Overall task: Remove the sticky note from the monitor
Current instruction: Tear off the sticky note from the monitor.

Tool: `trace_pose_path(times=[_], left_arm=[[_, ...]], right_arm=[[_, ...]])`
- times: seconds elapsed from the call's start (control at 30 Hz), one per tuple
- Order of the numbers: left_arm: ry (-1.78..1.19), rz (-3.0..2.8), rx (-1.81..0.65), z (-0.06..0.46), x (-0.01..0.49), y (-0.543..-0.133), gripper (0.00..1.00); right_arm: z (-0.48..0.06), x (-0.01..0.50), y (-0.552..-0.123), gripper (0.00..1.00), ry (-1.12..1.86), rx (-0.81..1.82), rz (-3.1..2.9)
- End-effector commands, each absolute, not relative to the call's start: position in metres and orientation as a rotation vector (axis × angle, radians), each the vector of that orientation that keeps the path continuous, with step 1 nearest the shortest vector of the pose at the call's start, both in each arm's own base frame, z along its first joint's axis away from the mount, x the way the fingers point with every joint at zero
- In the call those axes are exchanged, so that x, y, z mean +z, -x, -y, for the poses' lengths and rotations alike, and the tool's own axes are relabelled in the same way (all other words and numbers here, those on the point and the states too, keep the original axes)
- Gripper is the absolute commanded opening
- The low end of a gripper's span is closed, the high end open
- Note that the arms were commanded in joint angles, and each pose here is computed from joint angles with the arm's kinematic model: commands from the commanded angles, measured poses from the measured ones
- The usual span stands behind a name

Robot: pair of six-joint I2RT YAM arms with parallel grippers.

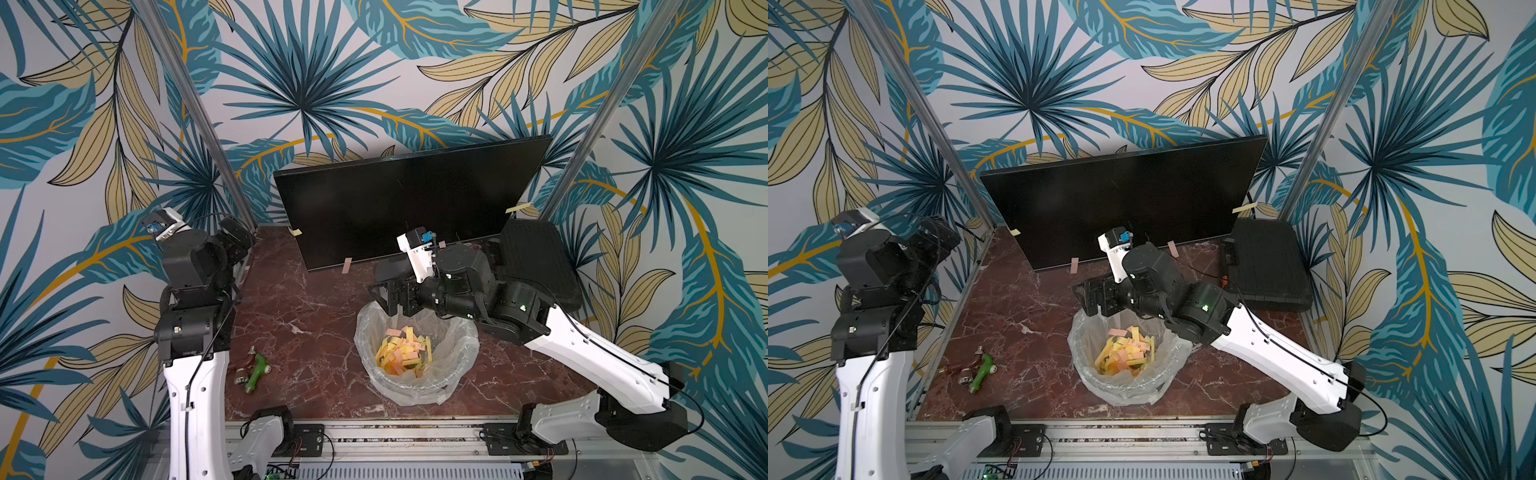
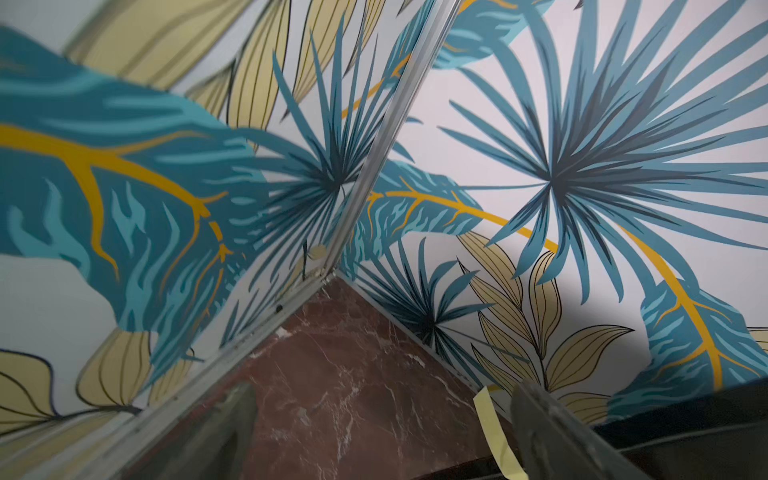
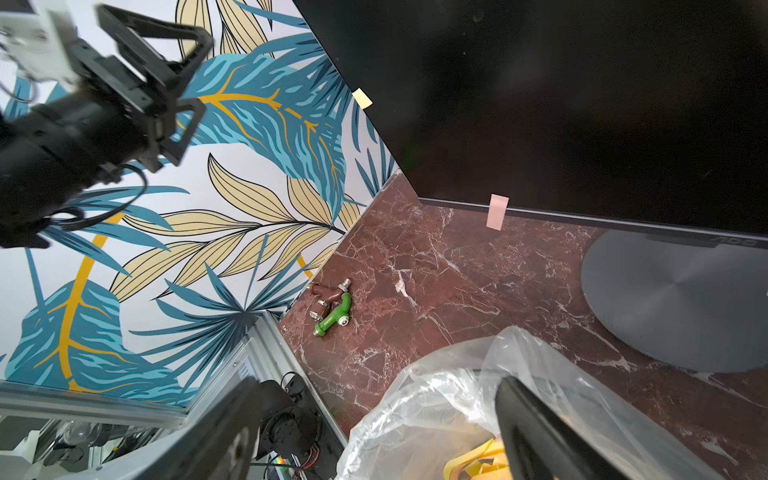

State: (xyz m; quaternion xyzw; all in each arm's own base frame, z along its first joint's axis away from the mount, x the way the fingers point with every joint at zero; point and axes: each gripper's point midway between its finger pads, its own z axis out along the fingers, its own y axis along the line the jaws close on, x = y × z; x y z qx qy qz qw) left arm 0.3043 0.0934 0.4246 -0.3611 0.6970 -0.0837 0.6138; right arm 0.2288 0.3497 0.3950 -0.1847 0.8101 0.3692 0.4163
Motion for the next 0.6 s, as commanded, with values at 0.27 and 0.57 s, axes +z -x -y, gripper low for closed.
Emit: trace_pose_path(times=[0.27, 0.57], left_arm=[[1.027, -1.480, -1.022, -0.051, 0.380, -0.366, 1.00], [1.084, -1.397, -1.279, -0.045, 0.373, -0.397, 1.00]], right_arm=[[-0.345, 0.385, -0.225, 0.91, 0.465, 0.915, -2.049], [-0.347, 0.376, -0.227, 0.91, 0.451, 0.909, -2.061]])
